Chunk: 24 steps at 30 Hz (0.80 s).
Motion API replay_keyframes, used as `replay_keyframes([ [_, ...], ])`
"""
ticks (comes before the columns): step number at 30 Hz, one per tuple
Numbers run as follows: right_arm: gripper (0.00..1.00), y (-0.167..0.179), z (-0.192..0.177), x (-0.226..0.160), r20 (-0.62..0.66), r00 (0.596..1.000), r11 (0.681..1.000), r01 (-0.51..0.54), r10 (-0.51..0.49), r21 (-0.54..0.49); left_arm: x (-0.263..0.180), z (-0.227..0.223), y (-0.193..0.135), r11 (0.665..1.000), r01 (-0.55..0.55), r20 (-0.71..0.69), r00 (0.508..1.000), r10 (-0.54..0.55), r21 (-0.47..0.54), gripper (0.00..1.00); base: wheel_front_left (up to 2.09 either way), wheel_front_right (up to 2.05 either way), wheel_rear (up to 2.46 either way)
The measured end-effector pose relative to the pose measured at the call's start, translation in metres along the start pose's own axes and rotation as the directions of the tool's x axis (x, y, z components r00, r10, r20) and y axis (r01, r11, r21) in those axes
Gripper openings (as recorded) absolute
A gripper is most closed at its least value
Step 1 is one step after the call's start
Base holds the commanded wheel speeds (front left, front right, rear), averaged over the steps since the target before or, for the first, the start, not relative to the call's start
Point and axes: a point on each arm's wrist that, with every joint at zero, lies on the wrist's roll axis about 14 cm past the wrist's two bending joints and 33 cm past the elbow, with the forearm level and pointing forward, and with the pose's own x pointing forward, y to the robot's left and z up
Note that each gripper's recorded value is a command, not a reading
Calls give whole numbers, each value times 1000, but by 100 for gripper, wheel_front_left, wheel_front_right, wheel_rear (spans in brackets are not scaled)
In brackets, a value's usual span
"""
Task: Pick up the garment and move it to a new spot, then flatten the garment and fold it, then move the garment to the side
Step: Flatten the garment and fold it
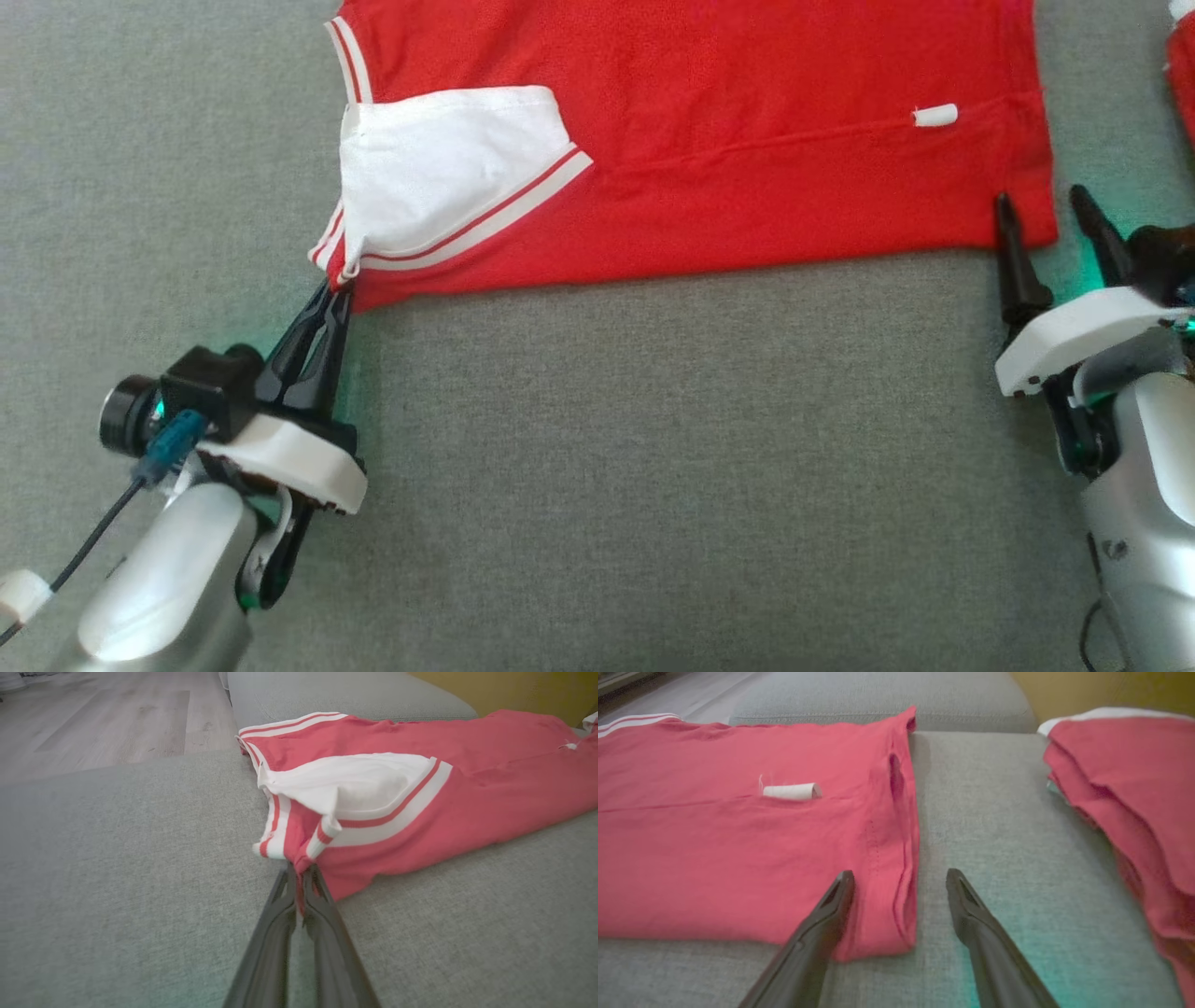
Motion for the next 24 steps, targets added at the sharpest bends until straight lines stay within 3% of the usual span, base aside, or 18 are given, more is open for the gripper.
replay_keyframes([
  [2,41,1,-2,1,-24,1000,1000,-6,6,19,-1,3,1,1000,-1,6,1000,1,14,0,0,0,0],
  [3,3,1,-2,1,-32,999,1000,-8,9,27,-2,3,1,1000,-2,5,1000,1,19,0,0,0,0],
  [13,0,-5,0,-21,-61,998,1000,-16,17,24,-19,7,-10,999,26,1,1000,-27,37,0,0,0,0],
  [24,0,-17,-28,-87,-123,992,1000,4,-3,6,-80,-23,-39,998,58,-116,991,-60,-25,0,0,0,0],
])
